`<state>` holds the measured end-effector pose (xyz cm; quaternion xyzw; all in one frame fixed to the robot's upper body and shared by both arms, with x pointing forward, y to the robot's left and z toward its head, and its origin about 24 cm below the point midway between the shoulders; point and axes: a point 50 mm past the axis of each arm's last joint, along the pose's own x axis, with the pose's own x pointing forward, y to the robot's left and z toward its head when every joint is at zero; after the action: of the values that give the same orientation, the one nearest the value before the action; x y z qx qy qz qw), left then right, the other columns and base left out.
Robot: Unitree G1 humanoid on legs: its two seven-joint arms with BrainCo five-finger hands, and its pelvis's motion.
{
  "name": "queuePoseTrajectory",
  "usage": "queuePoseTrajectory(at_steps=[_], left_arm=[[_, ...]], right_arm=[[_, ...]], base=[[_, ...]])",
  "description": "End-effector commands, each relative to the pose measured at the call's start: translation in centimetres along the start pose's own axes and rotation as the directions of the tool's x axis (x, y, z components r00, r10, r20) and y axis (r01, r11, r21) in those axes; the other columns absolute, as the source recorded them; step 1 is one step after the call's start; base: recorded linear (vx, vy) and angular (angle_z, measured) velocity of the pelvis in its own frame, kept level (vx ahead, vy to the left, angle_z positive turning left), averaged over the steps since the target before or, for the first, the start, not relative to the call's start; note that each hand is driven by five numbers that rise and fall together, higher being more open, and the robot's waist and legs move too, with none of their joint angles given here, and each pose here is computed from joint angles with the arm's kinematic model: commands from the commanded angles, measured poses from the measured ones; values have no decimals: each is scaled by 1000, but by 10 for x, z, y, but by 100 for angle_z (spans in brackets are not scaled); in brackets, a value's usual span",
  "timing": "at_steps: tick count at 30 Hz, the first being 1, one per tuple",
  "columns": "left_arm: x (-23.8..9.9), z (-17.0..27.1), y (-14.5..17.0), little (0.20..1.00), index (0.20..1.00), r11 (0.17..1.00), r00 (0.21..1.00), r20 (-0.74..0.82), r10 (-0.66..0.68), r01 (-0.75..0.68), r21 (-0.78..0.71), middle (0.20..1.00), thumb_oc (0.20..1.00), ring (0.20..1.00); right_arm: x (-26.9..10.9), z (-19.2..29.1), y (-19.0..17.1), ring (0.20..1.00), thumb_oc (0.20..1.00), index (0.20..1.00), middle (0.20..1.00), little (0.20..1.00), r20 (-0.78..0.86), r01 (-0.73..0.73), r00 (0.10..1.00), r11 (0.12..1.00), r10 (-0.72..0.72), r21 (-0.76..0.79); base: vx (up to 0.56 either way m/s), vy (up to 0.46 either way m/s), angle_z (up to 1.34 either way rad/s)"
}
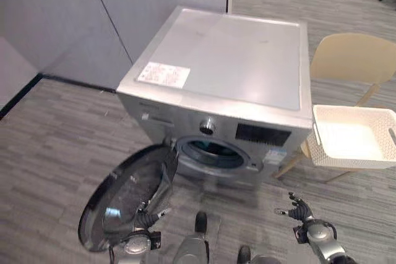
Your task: Grab the laundry basket,head to the washer,open it,put in the laundry and shut it.
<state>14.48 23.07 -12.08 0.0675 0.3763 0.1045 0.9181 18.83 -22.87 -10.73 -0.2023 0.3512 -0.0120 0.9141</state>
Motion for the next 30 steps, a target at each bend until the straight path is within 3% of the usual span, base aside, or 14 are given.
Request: queuePoseTrajectory(at_steps=[1, 12, 16, 18, 25, 26, 27, 30], left_arm=[[10, 32, -4, 1000, 1000, 999, 994, 113, -12, 8, 31, 1000, 1000, 1000], [9, 51, -3, 1000, 1000, 997, 979, 200, -36, 23, 67, 1000, 1000, 1000], [7, 75, -4, 1000, 1000, 992, 951, 299, -76, 41, 122, 1000, 1000, 1000], [2, 109, -3, 1000, 1000, 982, 896, 430, -110, 30, 188, 1000, 1000, 1000], [-1, 180, 20, 1000, 1000, 952, 774, 630, -56, -150, 269, 1000, 1000, 1000], [-2, 205, 36, 1000, 1000, 930, 731, 682, -6, -248, 273, 1000, 1000, 1000], [-2, 205, 36, 1000, 1000, 930, 731, 683, -6, -248, 273, 1000, 1000, 1000], [0, 237, 77, 1000, 1000, 865, 692, 710, 132, -431, 259, 1000, 1000, 1000]], right_arm=[[-3, 4, -19, 1000, 1000, 1000, 1000, 1000, 43, 65, 997, 998, -65, 5], [-7, -18, -20, 1000, 1000, 1000, 1000, 1000, -37, 71, 997, 997, -70, 16], [-7, -15, -19, 1000, 1000, 1000, 1000, 1000, -29, 56, 998, 998, -56, 4], [-6, -9, -16, 1000, 1000, 1000, 1000, 1000, 0, 42, 999, 999, -42, -9], [-8, -3, -18, 1000, 1000, 1000, 1000, 1000, 39, 18, 999, 998, -16, -59], [-9, -1, -19, 1000, 1000, 1000, 1000, 1000, 54, 14, 999, 997, -10, -74], [-9, -1, -19, 1000, 1000, 1000, 1000, 1000, 54, 14, 999, 997, -10, -74], [-8, 5, -24, 1000, 1000, 1000, 1000, 1000, 81, 15, 997, 995, -7, -99]], base=[[-312, 33, 56], [-99, 130, 50], [62, 180, -7], [91, 217, 10], [52, 88, -16], [28, 37, -17], [29, 67, -12], [-22, 51, -13]])
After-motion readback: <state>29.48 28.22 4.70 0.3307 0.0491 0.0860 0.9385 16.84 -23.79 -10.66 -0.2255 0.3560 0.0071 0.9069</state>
